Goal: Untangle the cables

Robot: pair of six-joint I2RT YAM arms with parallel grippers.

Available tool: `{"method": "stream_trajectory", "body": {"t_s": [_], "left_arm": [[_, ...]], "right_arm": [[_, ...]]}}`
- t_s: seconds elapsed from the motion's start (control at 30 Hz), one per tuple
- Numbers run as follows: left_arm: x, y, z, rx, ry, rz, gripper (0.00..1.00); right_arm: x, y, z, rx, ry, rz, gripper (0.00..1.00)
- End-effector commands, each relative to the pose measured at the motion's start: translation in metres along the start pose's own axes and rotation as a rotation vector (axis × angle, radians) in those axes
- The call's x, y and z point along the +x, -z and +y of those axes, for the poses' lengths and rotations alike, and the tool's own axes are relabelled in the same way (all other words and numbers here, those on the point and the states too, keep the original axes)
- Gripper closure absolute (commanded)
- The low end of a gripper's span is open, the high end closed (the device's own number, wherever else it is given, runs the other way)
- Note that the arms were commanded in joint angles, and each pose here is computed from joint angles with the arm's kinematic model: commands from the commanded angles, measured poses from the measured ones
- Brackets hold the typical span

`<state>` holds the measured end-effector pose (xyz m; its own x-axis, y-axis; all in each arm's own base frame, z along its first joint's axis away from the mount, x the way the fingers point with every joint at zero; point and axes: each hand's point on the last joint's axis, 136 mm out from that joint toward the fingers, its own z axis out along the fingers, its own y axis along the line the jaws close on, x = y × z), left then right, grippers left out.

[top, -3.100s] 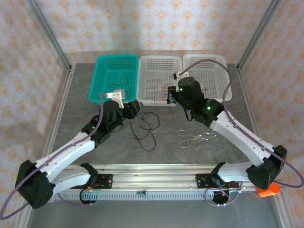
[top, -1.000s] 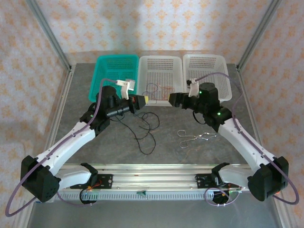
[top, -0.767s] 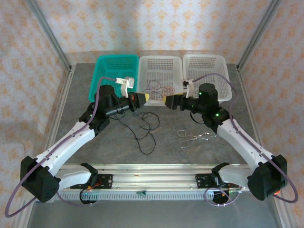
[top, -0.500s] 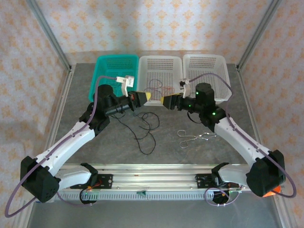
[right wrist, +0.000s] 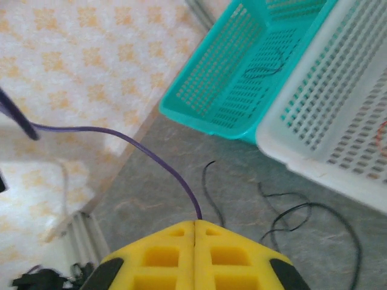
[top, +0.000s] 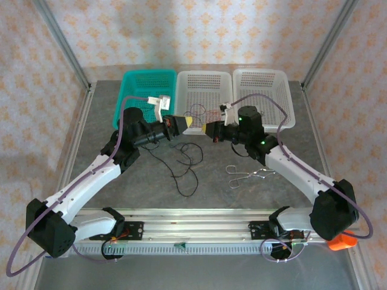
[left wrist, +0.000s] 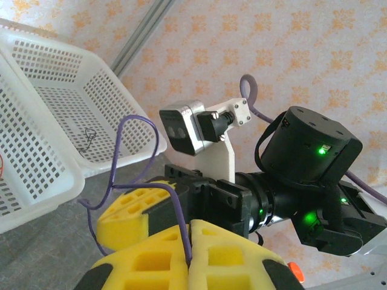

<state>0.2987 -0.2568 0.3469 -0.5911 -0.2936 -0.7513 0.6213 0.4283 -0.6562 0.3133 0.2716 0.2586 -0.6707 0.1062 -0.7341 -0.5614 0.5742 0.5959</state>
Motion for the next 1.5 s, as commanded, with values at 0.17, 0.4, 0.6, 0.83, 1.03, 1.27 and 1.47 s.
{"method": "stream_trajectory", "body": {"t_s": [0.17, 0.4, 0.6, 0.83, 1.03, 1.27, 1.47], "left_arm": [[-0.026, 0.02, -0.005, -0.036, -0.043, -0.1, 1.0], [-0.035, 0.033, 0.008, -0.087, -0.034, -0.131, 1.0], [-0.042, 0.039, 0.02, -0.131, -0.018, -0.143, 1.0], [-0.058, 0.048, 0.061, -0.288, 0.037, -0.167, 1.0], [-0.081, 0.065, 0.118, -0.548, 0.052, -0.21, 1.0], [-0.089, 0.084, 0.192, -0.784, 0.132, -0.195, 1.0], [-0.083, 0.087, 0.246, -0.862, 0.185, -0.145, 1.0]], "right_arm": [[-0.027, 0.025, -0.052, 0.362, -0.028, -0.143, 1.0], [-0.029, 0.048, -0.09, 0.602, -0.082, -0.194, 1.0], [-0.031, 0.058, -0.095, 0.64, -0.093, -0.225, 1.0], [-0.04, 0.046, -0.054, 0.411, -0.011, -0.223, 0.83], [-0.033, 0.03, -0.017, 0.212, 0.076, -0.17, 0.67], [-0.017, 0.022, -0.009, 0.217, 0.112, -0.112, 0.63], [0.006, 0.014, -0.001, 0.219, 0.143, -0.059, 0.63]]}}
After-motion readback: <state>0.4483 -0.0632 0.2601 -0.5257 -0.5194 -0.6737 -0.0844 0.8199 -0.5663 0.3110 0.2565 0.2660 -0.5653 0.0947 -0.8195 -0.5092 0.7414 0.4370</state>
